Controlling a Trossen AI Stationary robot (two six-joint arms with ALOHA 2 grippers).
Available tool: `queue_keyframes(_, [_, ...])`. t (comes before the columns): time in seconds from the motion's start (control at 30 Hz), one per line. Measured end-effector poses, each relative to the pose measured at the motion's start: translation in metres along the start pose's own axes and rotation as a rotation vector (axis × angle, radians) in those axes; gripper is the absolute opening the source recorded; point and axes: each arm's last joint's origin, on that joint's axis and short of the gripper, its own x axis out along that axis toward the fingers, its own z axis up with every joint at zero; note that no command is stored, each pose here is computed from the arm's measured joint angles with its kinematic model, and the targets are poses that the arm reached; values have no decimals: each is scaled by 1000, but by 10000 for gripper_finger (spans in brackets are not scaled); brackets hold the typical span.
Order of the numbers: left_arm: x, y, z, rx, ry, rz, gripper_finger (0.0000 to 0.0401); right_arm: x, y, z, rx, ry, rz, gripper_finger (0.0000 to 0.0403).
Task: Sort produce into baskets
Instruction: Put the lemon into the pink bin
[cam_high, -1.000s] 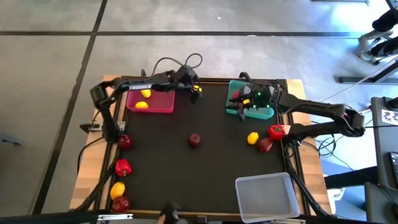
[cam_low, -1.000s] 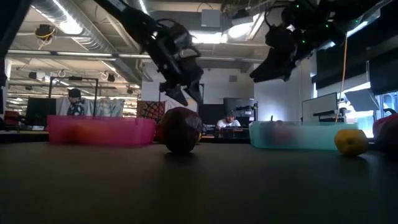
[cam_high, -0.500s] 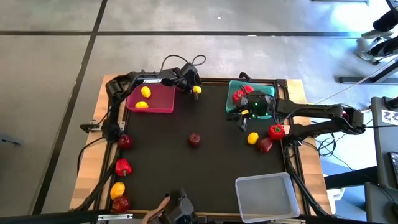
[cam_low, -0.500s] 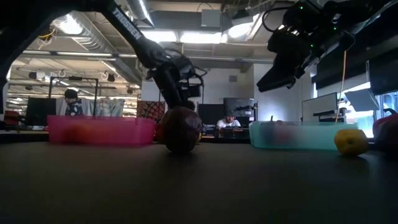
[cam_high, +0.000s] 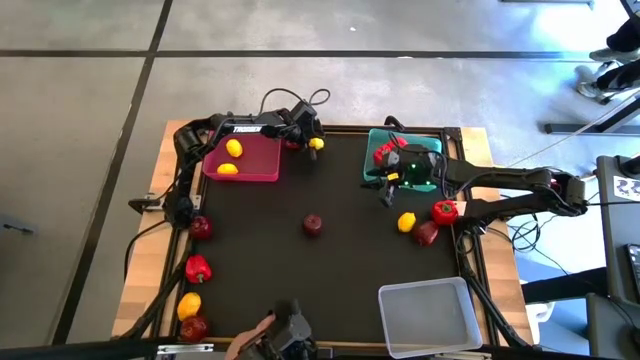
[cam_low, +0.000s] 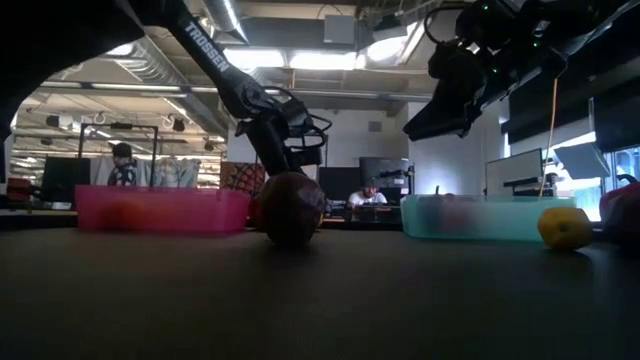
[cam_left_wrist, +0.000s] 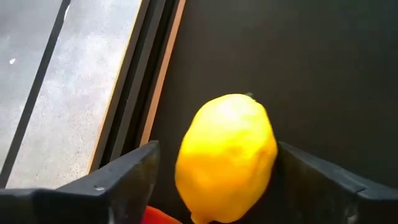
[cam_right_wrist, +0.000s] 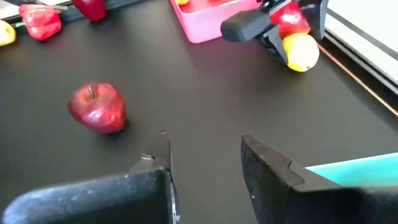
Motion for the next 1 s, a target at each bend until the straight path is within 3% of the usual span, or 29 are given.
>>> queue_keyframes(0.33, [0, -2, 1, -39, 1, -3, 196, 0, 0, 0, 0, 0, 1, 111])
queue_keyframes(0.57, [-8, -11, 9, -88, -12, -7, 193, 0, 0, -1, 6, 12, 1, 111])
queue_keyframes(0.77, [-55, -17, 31, -117, -100, 9, 200, 0, 0, -2, 7, 18, 1, 111])
queue_keyframes(1.0, [-145, -22, 42, -193, -160, 55, 201, 0, 0, -2, 10, 25, 1, 111])
